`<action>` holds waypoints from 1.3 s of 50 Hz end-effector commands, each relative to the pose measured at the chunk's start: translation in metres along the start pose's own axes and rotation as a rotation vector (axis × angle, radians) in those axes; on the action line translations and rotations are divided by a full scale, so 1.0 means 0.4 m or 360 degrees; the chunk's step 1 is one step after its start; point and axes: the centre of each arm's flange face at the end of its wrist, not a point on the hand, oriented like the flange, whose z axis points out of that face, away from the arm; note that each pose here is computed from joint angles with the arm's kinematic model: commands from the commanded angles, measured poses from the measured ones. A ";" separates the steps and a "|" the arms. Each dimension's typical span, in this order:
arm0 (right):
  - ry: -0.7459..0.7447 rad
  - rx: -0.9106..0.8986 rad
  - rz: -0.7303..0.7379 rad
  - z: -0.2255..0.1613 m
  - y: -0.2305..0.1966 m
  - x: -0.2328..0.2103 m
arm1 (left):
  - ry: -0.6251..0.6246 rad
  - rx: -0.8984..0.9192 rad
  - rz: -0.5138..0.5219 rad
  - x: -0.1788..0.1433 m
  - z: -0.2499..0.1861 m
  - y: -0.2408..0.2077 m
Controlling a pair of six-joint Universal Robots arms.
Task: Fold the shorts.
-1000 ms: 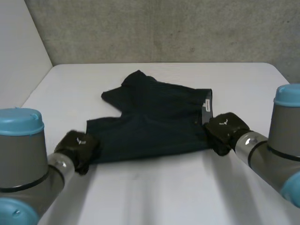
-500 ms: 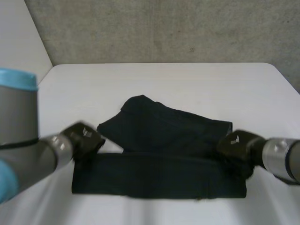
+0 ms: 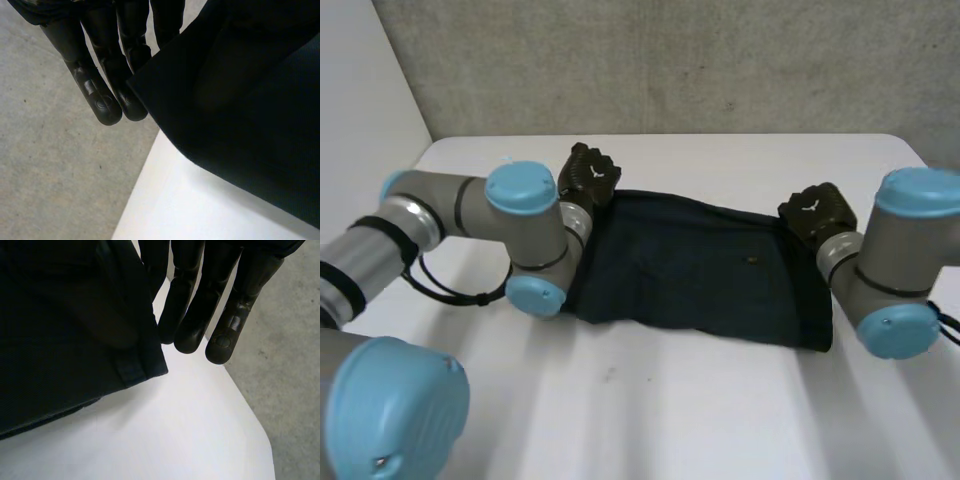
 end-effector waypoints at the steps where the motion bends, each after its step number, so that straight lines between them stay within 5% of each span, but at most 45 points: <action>1: 0.0088 0.0148 0.0001 0.052 0.017 -0.024 | 0.0026 0.0068 0.0045 0.064 0.002 0.012; 8: 0.0194 0.0248 0.0090 0.020 -0.044 0.042 | 0.0011 0.0079 0.0022 0.057 -0.008 -0.004; 13: 0.0162 0.0236 0.0182 -0.053 -0.079 0.068 | -0.0071 0.0120 -0.0025 -0.055 -0.033 -0.074; 22: -0.0153 -0.0034 0.0480 -0.221 -0.087 0.051 | -0.0071 0.0013 -0.0413 -0.204 -0.156 -0.102; 31: -0.0320 -0.0279 0.0796 -0.267 0.015 0.009 | 0.0187 -0.0225 -0.0701 -0.176 -0.274 -0.032; 45: -0.0151 -0.0238 0.0752 -0.180 0.139 -0.046 | 0.0296 -0.0396 -0.0766 -0.087 -0.347 0.046; 56: -0.0006 -0.0223 0.0659 -0.175 0.144 0.033 | 0.0267 -0.0370 -0.0765 -0.102 -0.346 0.035; 65: 0.0194 -0.0230 0.0158 -0.212 0.108 0.195 | 0.0205 -0.0334 -0.0766 -0.145 -0.359 0.016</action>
